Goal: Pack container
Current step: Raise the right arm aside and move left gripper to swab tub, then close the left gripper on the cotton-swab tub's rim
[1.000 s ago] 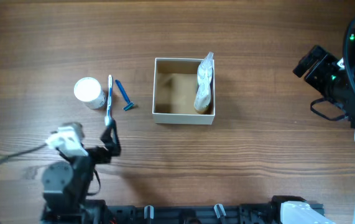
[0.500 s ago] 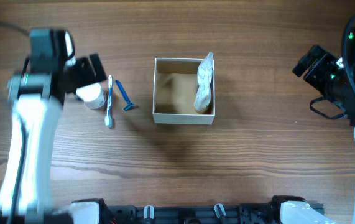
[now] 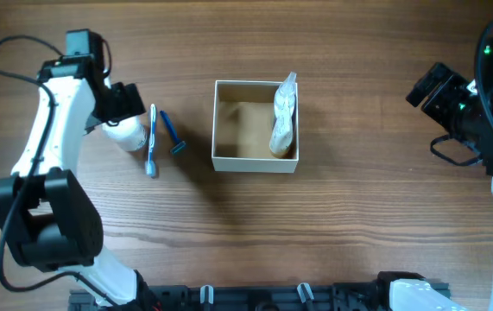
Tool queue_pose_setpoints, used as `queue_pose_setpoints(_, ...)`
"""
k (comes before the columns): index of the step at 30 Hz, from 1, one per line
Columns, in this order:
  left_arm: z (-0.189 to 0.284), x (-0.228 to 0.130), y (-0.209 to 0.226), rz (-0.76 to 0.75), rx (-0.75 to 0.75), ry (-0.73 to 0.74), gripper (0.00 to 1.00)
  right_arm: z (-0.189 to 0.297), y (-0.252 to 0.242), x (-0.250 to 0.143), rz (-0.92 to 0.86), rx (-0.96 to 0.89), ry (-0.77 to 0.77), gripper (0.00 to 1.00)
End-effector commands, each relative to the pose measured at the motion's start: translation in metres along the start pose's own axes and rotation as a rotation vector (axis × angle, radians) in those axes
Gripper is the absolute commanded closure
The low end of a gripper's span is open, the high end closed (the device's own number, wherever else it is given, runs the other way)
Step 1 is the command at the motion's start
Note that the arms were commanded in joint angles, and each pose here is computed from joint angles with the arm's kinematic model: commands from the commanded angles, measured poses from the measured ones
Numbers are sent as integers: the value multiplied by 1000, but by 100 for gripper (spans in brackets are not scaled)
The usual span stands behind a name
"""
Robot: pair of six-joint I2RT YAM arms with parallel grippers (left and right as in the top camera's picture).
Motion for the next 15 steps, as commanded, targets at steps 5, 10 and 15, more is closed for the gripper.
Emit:
queue_pose_setpoints(5, -19, 9, 3, -18, -97, 19, 0, 0, 0, 3, -19, -3, -8, 0)
queue_pose_setpoints(10, -23, 11, 2, -17, -99, 17, 0, 0, 0, 3, -20, -3, -8, 0)
queue_pose_setpoints(15, -23, 10, 2, -17, -99, 21, 0, 0, 0, 3, -20, -4, -9, 0)
Point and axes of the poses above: each gripper's point midway between its finger pads, its own z axis back along the fingers, its own y axis along the line the jaws close on, x = y × z, the point moved 7 cm from there along z, back along the fingers, and after that the axes turned 11 degrees about -z, right-handed, at the moved point
